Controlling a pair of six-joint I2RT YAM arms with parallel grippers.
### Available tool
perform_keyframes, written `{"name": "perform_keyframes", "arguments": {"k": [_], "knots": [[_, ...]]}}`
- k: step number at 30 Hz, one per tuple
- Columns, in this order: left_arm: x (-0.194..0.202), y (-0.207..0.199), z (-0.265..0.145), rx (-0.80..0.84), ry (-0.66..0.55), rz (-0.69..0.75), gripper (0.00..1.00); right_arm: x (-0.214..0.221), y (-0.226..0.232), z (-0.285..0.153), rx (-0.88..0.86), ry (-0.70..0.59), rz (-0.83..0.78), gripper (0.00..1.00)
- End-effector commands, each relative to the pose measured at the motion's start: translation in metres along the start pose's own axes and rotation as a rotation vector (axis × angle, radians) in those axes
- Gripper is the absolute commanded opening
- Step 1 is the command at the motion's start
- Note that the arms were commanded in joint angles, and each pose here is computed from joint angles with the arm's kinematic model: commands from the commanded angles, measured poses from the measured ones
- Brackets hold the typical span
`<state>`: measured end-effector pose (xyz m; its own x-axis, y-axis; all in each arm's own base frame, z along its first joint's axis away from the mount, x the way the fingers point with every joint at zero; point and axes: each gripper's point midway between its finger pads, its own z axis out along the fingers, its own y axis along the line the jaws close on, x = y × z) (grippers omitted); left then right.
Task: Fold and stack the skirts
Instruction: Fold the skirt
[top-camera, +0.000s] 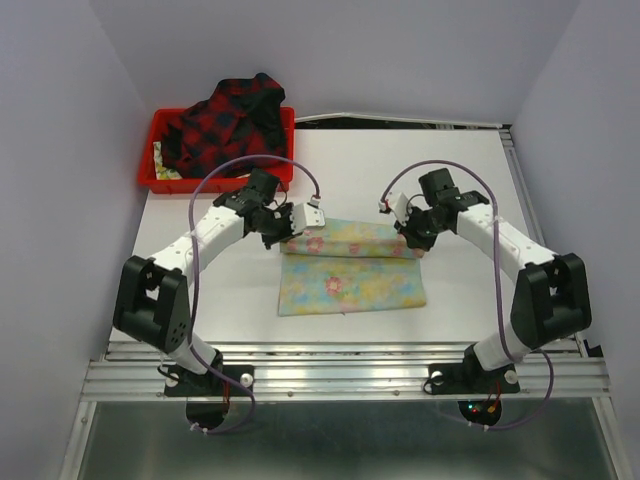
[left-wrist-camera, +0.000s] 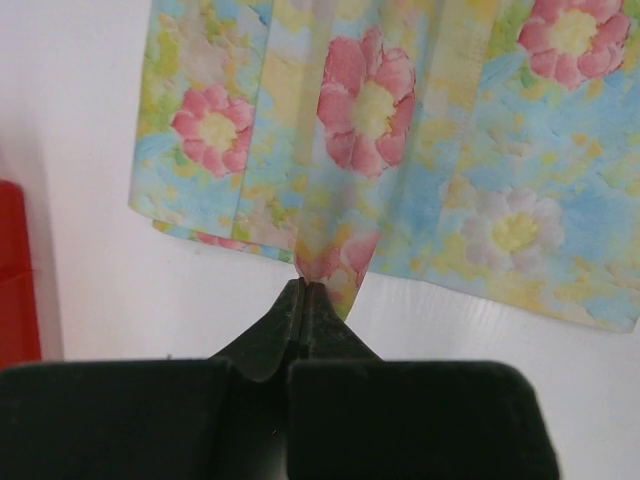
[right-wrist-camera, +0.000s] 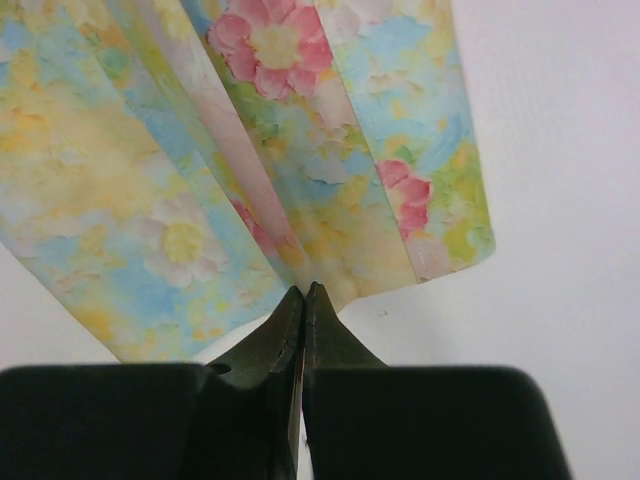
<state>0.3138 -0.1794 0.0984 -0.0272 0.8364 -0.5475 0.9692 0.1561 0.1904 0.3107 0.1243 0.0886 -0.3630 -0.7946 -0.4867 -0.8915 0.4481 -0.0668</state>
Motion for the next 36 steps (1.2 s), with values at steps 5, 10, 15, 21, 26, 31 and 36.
{"name": "perform_keyframes", "arguments": {"k": [5,10,15,21,26,31,36], "knots": [[-0.019,0.002,-0.071,-0.100,0.008,0.050,0.00,-0.014,-0.005,-0.054,0.084,-0.020,-0.071,0.01],[-0.007,-0.026,-0.078,-0.063,0.045,0.070,0.00,-0.006,0.015,-0.060,0.043,-0.020,-0.085,0.01],[0.003,-0.063,-0.070,-0.012,0.061,0.110,0.00,0.010,0.035,-0.047,0.013,0.006,-0.113,0.01],[0.021,-0.100,-0.035,0.099,0.093,0.092,0.00,0.037,0.065,-0.017,-0.050,0.062,-0.143,0.01],[0.035,-0.131,-0.010,0.200,0.143,0.076,0.00,0.060,0.073,0.005,-0.052,0.111,-0.157,0.01],[0.052,-0.133,0.010,0.201,0.206,0.068,0.00,0.066,0.069,0.022,-0.055,0.142,-0.133,0.01],[0.053,-0.123,0.024,0.179,0.228,0.056,0.00,0.068,0.062,0.029,-0.037,0.164,-0.126,0.01]]}}
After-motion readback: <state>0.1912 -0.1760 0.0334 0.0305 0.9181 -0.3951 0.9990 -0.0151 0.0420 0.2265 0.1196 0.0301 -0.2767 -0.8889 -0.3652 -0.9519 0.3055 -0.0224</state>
